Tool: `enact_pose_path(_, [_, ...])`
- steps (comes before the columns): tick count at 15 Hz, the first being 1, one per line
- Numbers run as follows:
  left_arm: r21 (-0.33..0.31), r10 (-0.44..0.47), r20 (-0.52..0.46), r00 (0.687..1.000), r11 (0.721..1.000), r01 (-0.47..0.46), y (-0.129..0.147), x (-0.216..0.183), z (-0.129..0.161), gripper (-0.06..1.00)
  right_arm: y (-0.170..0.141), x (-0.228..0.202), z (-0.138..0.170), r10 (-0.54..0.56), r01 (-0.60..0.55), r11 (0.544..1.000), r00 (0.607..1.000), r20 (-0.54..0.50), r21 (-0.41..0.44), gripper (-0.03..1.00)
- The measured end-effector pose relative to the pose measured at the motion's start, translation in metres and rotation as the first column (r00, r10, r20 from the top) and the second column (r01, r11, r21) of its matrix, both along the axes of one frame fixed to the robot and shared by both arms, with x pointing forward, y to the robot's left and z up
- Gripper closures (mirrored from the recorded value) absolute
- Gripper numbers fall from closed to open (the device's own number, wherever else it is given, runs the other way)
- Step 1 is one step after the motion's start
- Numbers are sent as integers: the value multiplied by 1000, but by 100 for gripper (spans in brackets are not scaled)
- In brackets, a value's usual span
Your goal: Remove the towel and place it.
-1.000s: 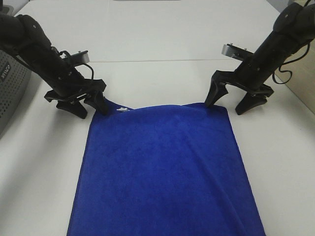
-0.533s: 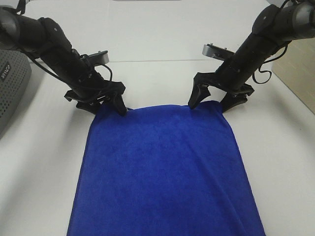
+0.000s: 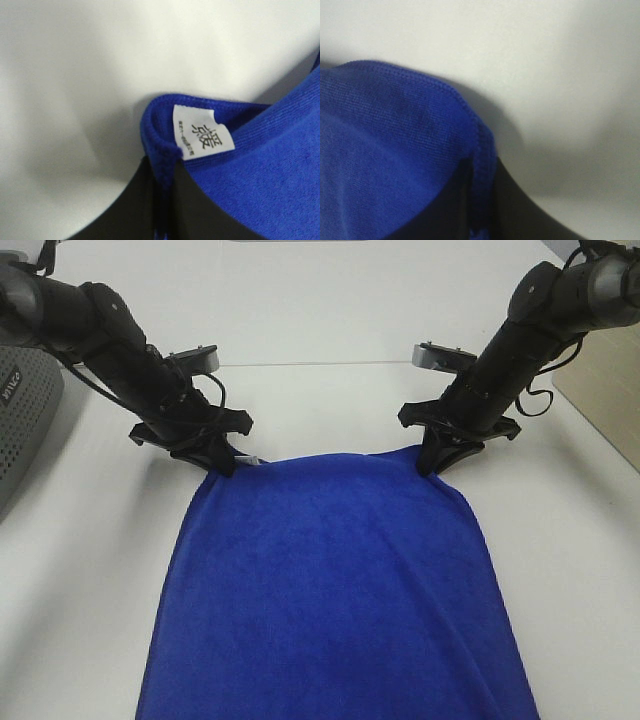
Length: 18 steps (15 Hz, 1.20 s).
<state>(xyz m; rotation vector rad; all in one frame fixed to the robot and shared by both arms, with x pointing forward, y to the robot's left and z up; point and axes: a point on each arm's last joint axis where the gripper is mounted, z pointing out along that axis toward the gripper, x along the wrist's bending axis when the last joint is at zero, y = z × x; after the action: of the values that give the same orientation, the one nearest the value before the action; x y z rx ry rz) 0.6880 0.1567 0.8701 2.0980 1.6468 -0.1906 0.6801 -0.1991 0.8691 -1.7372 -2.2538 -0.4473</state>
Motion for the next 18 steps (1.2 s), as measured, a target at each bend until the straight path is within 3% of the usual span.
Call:
enact_pose_path(1, [6,-2,11,1000,1000,2,0,1,0,94,0,0,0,6,-6,1000,1000,2,0,95])
enact_pose_path(5, [12,13,45,999,1000,-13,1,4,0,94,0,2,1,25,-25,1000,1000,18,1,95])
enact_pose_path(8, [14,22,65,998,1000,-23,2,6,1,94,-1,13,12,42,-40,999,996,82,-25,95])
enact_pose_path(12, [11,58,166,984,998,-60,2,19,10,94,0,31,39,61,-53,998,978,198,-43,95])
enact_pose_path(15, [4,100,274,957,994,-105,3,31,19,94,0,44,59,75,-63,997,953,294,-53,95])
enact_pose_path(18, [-10,188,455,870,978,-206,9,48,28,94,0,60,72,35,-11,998,899,436,-59,95])
